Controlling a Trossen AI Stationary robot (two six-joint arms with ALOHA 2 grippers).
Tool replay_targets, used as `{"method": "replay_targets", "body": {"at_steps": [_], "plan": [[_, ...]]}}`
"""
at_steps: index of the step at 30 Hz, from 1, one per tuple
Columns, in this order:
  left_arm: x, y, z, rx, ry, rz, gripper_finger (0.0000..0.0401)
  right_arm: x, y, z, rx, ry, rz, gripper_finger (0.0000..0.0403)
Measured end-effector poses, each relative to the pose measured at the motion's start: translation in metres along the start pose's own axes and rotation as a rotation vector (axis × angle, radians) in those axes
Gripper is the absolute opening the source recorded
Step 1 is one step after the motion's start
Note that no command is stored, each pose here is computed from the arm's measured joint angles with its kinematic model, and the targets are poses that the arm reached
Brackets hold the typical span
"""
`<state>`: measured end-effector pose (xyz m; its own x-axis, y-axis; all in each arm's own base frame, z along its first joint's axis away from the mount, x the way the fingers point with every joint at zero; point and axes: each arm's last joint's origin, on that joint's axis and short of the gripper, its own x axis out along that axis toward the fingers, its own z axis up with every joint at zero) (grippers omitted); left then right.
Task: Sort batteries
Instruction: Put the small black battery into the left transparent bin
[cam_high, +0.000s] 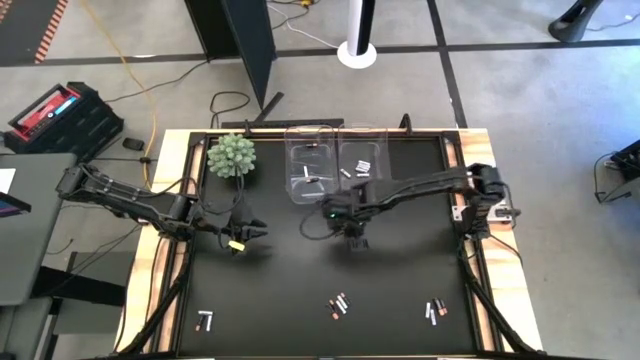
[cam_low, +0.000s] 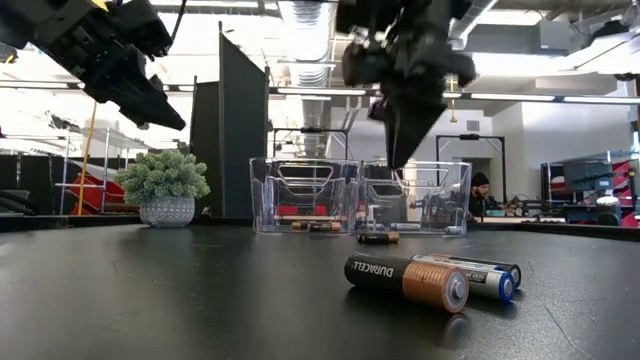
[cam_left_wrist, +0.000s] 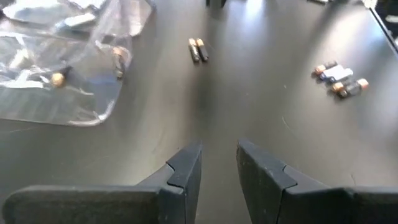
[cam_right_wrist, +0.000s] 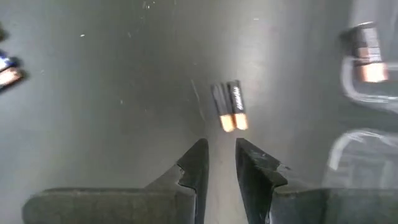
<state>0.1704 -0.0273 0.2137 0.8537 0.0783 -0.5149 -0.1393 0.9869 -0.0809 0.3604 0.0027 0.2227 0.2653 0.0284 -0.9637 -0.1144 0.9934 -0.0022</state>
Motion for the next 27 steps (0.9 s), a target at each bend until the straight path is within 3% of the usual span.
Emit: {"method": "replay_targets", "body": {"at_steps": [11, 20, 27], "plan": [[0.0, 0.0, -0.004, 0.022, 0.05, -0.03, 0.0098, 0.051, 0.002, 0.006, 0.004, 0.078, 0.008, 0.0139], [0.0, -0.001, -0.004, 0.038, 0.054, -0.05, 0.0098, 0.053, 0.002, 0.008, -0.003, 0.058, 0.006, 0.0199], [0.0, -0.001, -0.004, 0.052, 0.053, -0.05, 0.0098, 0.061, 0.002, 0.012, -0.037, 0.038, -0.016, 0.0193]]}}
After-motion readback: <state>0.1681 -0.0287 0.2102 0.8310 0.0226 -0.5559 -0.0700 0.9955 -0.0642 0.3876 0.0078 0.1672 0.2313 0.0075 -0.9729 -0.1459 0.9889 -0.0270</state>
